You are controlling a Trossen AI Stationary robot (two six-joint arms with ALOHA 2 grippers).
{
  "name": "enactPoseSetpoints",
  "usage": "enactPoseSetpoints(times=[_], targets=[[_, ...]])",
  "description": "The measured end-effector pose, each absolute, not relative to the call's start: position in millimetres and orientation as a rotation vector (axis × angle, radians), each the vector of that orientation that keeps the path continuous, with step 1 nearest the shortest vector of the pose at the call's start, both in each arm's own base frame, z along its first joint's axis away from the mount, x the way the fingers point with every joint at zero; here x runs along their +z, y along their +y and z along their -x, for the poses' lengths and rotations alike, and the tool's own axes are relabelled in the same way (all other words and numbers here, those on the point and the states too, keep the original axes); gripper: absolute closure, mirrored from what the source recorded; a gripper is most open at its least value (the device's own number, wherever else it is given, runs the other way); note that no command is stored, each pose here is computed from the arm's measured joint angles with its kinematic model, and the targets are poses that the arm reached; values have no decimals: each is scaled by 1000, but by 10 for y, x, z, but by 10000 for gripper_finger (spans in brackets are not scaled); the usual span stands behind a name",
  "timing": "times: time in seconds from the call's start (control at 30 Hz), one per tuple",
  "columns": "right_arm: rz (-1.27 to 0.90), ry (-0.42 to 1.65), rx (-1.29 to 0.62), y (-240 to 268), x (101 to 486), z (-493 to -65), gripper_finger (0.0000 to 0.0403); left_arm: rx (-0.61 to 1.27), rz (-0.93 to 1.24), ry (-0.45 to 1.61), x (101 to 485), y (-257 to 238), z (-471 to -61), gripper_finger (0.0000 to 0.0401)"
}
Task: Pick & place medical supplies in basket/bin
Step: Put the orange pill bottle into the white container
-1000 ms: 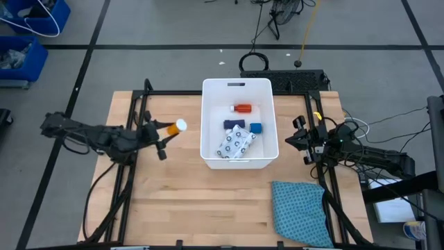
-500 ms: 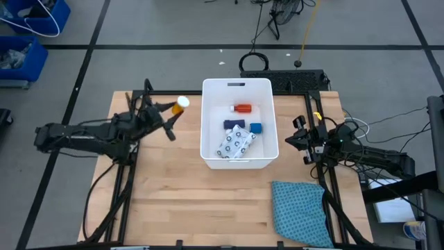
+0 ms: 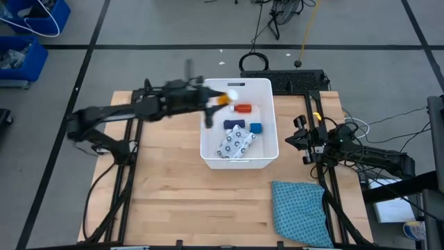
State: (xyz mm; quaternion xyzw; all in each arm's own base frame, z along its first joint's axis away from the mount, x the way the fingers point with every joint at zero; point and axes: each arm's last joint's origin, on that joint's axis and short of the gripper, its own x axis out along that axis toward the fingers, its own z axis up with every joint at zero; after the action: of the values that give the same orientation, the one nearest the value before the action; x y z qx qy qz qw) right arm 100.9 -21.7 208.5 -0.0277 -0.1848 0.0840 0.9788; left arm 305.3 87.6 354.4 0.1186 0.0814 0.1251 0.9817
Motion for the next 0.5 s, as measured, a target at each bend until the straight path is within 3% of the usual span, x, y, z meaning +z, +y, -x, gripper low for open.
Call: enactPoseSetpoints(times=[0.27,0.5], targets=[[107,-374,160,-217,2083,-1009,399,-10,-173,344,3213,1118,-4041,226],[152,-378,152,-217,2083,-1009,399,-132,-115,505,2832,1215,-4450,226]])
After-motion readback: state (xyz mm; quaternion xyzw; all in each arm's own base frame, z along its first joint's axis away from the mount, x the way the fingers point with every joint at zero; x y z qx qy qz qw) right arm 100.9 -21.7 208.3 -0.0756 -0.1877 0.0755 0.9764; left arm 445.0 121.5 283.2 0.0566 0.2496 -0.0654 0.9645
